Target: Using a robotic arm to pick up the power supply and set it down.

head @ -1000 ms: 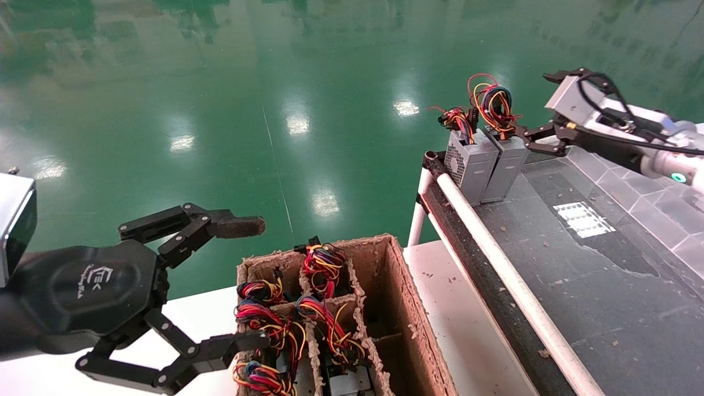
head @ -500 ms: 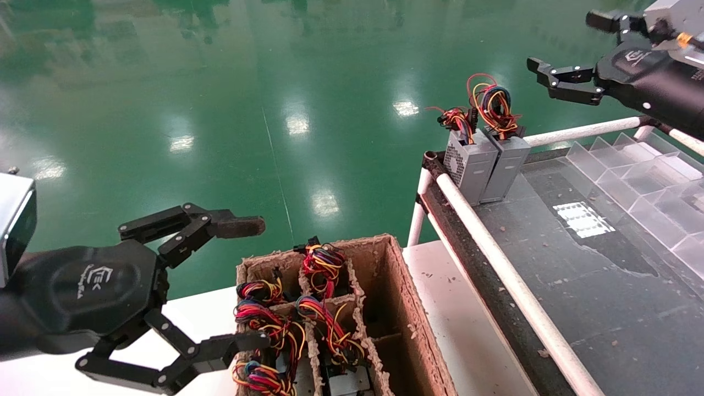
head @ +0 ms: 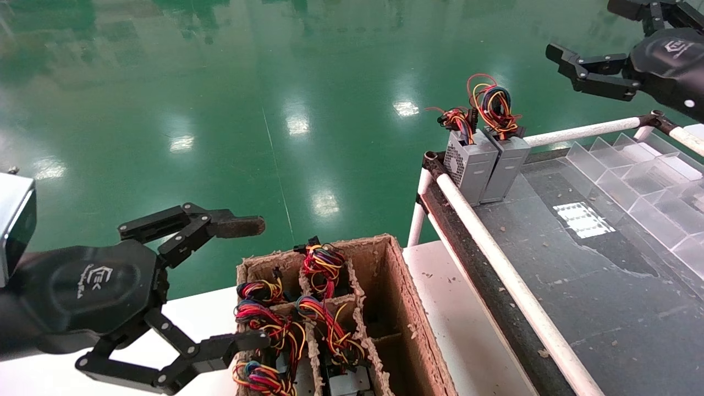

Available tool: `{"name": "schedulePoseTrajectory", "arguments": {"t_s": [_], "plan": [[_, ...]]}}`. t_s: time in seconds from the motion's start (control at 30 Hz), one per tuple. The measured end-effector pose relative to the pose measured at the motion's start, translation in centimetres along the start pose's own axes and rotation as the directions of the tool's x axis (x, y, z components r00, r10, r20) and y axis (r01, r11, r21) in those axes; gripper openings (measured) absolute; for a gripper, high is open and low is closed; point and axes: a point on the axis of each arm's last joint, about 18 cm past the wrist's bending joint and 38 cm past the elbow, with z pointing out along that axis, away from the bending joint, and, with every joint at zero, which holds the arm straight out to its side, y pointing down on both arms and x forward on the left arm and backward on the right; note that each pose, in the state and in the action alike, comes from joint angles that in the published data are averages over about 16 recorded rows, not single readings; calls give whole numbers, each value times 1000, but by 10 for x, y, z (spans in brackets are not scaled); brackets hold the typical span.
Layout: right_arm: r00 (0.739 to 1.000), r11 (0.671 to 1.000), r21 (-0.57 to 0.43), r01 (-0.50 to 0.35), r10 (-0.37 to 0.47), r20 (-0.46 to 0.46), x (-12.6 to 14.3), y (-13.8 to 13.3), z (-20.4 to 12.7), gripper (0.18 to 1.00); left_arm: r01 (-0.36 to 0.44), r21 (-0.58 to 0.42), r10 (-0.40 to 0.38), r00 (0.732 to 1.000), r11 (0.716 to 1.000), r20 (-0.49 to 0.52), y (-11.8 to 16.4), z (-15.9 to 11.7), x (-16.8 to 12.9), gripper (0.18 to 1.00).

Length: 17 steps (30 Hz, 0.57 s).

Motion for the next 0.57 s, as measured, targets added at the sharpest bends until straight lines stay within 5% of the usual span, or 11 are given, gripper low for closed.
{"name": "schedulePoseTrajectory", "arguments": {"t_s": [0.57], "plan": [[986,997,55,-58,48,159,-36,-19,-21,1001,0,0,0,1000,1000,0,0,0,0,1001]]}}
